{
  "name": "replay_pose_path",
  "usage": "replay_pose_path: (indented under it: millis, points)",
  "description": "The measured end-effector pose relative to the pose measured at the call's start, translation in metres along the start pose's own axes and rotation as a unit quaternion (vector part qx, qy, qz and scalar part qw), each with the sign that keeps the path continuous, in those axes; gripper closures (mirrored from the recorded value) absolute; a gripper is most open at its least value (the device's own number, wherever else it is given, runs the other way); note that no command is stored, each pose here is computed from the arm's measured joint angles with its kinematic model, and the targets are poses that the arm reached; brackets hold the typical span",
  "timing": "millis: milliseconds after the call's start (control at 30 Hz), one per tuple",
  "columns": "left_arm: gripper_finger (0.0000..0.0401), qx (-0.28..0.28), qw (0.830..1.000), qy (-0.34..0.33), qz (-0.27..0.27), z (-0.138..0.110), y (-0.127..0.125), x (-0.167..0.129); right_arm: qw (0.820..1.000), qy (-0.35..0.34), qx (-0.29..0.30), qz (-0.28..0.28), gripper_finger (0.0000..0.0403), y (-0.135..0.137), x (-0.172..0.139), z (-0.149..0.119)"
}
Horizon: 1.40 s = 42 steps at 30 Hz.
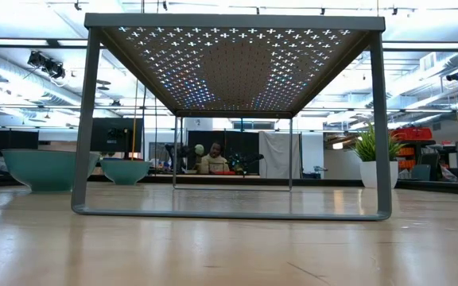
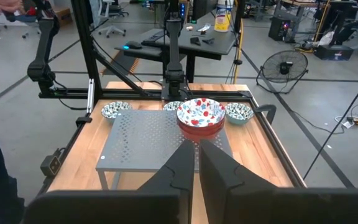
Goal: Pick & Place Mini bowls
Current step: Put the top green bowl on the shelf
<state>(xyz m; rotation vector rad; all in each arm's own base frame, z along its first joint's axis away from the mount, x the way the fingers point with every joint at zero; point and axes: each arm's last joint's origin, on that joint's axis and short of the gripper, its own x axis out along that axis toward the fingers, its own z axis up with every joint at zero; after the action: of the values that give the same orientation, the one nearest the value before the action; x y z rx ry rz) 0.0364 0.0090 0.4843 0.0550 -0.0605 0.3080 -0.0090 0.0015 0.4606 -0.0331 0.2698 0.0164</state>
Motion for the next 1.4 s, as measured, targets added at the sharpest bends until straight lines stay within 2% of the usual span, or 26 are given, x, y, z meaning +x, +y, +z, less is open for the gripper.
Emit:
replay_pose_path:
  millis: [300,467,967,1400]
  points:
    - [0.0393,-0.001,1.0,0.002,0.0,0.001,-0.002,0.007,1.0,0.0,0.0,0.0,0.0374,0.0,0.0,0.0]
    - [0.0392,-0.008,0.999,-0.001,0.031,0.002,0.0,0.008,1.0,0.0,0.0,0.0,0.0374,0.0,0.0,0.0]
    - [0.0392,0.079,0.99,0.044,0.109,-0.003,-0.002,0.03,1.0,0.0,0.0,0.0,0.0374,0.0,0.0,0.0]
    - [0.0392,0.097,0.977,0.091,0.167,-0.01,0.01,0.038,1.0,0.0,0.0,0.0,0.0374,0.0,0.0,0.0]
